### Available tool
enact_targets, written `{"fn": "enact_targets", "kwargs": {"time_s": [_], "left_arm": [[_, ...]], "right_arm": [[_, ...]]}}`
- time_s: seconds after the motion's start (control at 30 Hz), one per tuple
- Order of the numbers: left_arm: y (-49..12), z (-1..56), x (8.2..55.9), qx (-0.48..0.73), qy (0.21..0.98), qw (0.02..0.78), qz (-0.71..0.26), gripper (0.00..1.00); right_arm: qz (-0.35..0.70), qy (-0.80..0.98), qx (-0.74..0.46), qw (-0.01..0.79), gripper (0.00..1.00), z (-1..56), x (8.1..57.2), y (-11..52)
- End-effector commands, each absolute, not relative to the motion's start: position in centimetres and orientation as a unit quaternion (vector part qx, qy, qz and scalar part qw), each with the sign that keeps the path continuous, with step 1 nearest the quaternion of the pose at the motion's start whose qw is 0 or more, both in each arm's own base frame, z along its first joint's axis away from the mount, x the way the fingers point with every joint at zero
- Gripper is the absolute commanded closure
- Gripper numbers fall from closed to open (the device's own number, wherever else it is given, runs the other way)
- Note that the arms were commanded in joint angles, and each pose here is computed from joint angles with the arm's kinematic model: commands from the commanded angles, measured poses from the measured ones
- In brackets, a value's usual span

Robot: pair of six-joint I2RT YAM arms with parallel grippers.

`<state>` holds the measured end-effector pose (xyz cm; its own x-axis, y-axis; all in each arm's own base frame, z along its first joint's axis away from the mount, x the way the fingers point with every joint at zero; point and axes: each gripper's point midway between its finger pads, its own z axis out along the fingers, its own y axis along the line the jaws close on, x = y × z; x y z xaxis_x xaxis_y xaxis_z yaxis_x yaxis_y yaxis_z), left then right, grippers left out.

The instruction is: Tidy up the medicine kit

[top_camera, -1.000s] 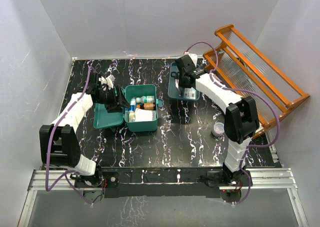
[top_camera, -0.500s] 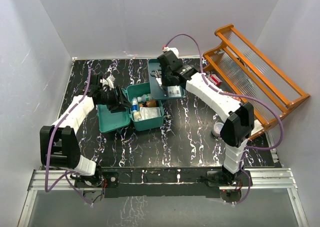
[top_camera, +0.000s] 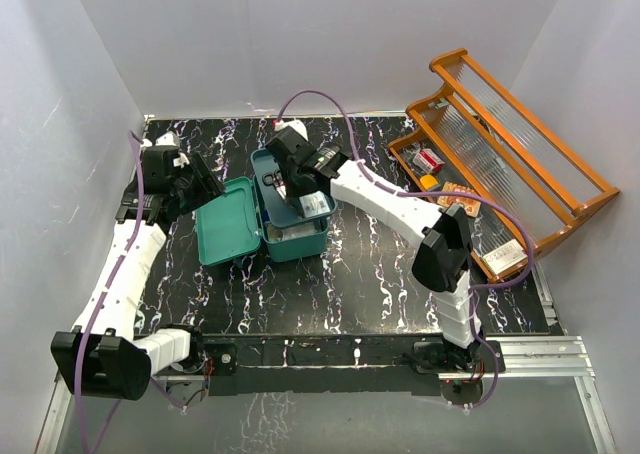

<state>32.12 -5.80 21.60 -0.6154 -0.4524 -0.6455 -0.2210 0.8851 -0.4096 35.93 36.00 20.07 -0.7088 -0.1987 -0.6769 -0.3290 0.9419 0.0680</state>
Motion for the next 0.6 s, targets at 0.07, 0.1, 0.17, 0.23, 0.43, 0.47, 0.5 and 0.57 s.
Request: {"fn": "enact_targets", "kwargs": {"time_s": [0.07, 0.1, 0.17, 0.23, 0.43, 0.47, 0.5, 0.57], "left_arm": [[-4.5, 21.0, 31.5, -0.214, 0.885, 0.396, -0.118, 0.41], [-4.4, 20.9, 31.5, -0.218, 0.884, 0.397, -0.116, 0.41], [-3.9, 20.9, 31.4, -0.228, 0.882, 0.399, -0.106, 0.41], [-3.6, 21.1, 31.4, -0.235, 0.878, 0.405, -0.1, 0.41], [-3.7, 21.2, 31.4, -0.23, 0.879, 0.406, -0.101, 0.4], [-3.7, 21.0, 31.4, -0.229, 0.88, 0.404, -0.101, 0.4], [-3.8, 20.9, 31.4, -0.228, 0.881, 0.403, -0.102, 0.4], [-3.9, 20.7, 31.3, -0.227, 0.882, 0.401, -0.104, 0.4]], "right_arm": [[0.098, 0.909, -0.137, 0.38, 1.0, 22.3, 36.0, 37.5], [0.095, 0.91, -0.137, 0.379, 1.0, 22.2, 35.9, 37.6], [0.091, 0.912, -0.135, 0.376, 1.0, 21.8, 35.7, 37.8], [0.088, 0.915, -0.131, 0.372, 1.0, 21.3, 35.7, 37.8], [0.086, 0.92, -0.107, 0.368, 1.0, 20.4, 35.7, 37.9], [0.085, 0.92, -0.101, 0.368, 1.0, 20.3, 35.7, 37.9], [0.086, 0.92, -0.098, 0.369, 1.0, 20.2, 35.7, 37.9], [0.087, 0.921, -0.098, 0.367, 1.0, 19.8, 35.8, 38.0]]}}
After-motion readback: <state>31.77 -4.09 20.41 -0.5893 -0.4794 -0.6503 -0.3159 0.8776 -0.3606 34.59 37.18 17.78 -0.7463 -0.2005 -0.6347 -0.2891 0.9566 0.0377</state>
